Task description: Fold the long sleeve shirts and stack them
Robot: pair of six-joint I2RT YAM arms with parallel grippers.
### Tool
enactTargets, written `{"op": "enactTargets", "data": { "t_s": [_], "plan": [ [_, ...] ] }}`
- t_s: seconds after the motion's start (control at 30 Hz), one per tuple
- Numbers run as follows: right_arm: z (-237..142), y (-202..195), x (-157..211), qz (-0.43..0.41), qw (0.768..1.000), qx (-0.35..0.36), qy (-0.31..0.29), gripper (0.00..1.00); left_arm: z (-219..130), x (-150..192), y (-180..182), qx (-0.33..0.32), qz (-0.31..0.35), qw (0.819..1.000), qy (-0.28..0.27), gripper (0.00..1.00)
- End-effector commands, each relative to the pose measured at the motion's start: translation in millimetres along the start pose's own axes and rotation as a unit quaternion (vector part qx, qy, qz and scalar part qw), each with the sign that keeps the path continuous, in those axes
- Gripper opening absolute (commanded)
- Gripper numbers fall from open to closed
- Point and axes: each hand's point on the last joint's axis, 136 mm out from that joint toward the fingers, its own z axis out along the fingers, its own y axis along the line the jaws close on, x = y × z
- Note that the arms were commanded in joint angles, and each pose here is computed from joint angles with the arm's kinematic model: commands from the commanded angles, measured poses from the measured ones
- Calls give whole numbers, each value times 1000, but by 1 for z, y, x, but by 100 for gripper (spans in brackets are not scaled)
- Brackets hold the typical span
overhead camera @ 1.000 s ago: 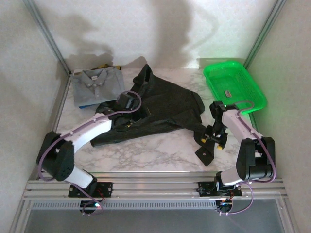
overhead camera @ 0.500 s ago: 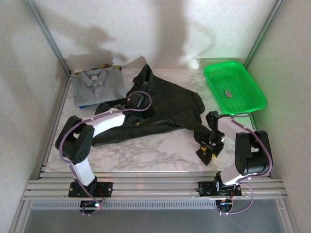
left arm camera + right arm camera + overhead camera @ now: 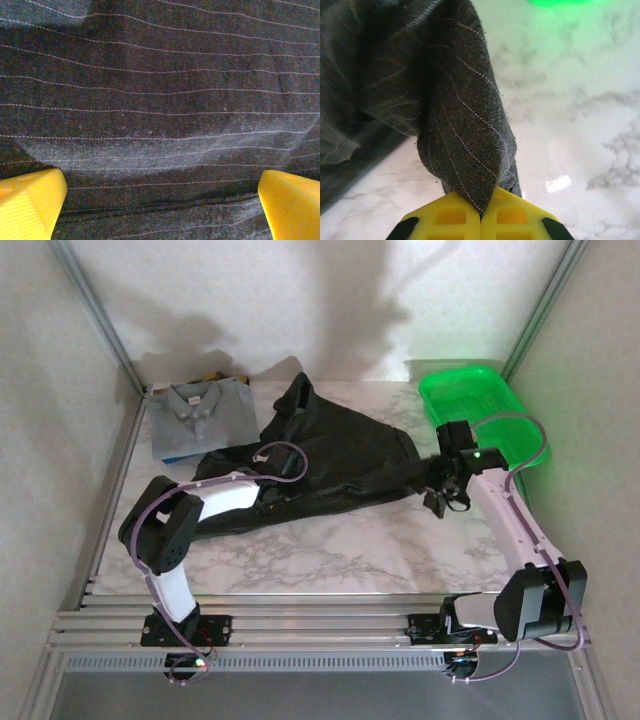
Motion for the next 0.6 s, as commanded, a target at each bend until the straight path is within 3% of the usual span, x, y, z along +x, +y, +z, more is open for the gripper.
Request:
{"op": "enactTargets", "data": {
  "t_s": [0.0,0.17,0.4,0.57],
  "plan": [
    [-18,38,-24,-116,992,-41,-37,0,11,12,26,-48,16,999,4,99],
    [-27,73,-61,-230,969,-1,-87,2,5,6,29,-55,20,998,-6,100],
    [-25,119,-103,-297,943,13,-149,2,-10,-4,18,-33,13,999,-14,100],
    [-17,158,-108,-344,926,2,-154,2,-31,-21,1,-4,-5,1000,-29,100]
  ]
}}
